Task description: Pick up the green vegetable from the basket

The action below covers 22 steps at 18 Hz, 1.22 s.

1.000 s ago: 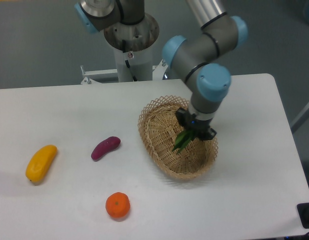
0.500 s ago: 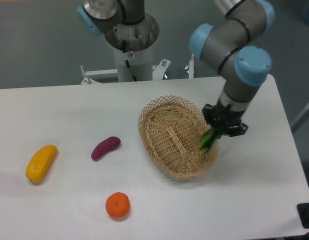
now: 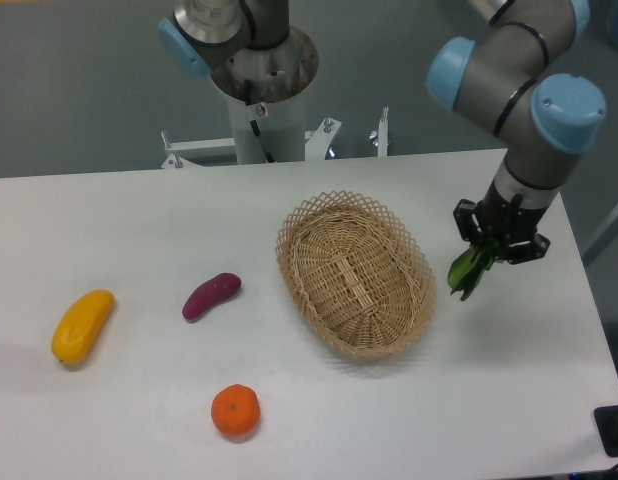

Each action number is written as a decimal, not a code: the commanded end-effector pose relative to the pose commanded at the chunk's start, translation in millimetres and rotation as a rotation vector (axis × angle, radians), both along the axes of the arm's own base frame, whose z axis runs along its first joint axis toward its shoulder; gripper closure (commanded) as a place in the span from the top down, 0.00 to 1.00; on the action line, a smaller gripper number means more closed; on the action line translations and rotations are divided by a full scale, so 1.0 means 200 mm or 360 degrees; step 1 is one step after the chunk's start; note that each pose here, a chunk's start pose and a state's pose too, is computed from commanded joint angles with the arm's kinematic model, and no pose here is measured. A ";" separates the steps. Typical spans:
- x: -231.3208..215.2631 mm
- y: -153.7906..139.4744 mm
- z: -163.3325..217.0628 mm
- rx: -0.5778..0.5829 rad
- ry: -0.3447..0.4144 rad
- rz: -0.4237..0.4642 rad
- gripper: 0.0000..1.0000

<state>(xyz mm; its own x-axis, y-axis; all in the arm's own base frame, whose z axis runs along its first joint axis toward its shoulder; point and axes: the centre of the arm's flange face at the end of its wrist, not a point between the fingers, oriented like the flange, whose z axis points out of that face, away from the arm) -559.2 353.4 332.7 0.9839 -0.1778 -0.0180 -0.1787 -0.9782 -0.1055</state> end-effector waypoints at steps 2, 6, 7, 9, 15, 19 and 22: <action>-0.01 0.00 0.00 0.0001 0.0002 0.0002 0.10; -0.01 0.00 0.00 -0.0002 0.0009 0.0000 0.11; -0.03 0.01 -0.01 0.0001 0.0018 -0.0002 0.11; -0.03 0.02 0.00 -0.0003 0.0022 -0.0005 0.12; -0.03 0.02 -0.01 -0.0078 0.0042 -0.0021 0.12; -0.03 0.02 -0.01 -0.0078 0.0042 -0.0021 0.12; -0.03 0.02 -0.01 -0.0076 0.0041 -0.0019 0.12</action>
<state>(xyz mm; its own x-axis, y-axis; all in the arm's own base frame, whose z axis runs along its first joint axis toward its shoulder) -564.4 358.1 331.1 0.9811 -0.1906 -0.0345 -0.1922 -0.9799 -0.0539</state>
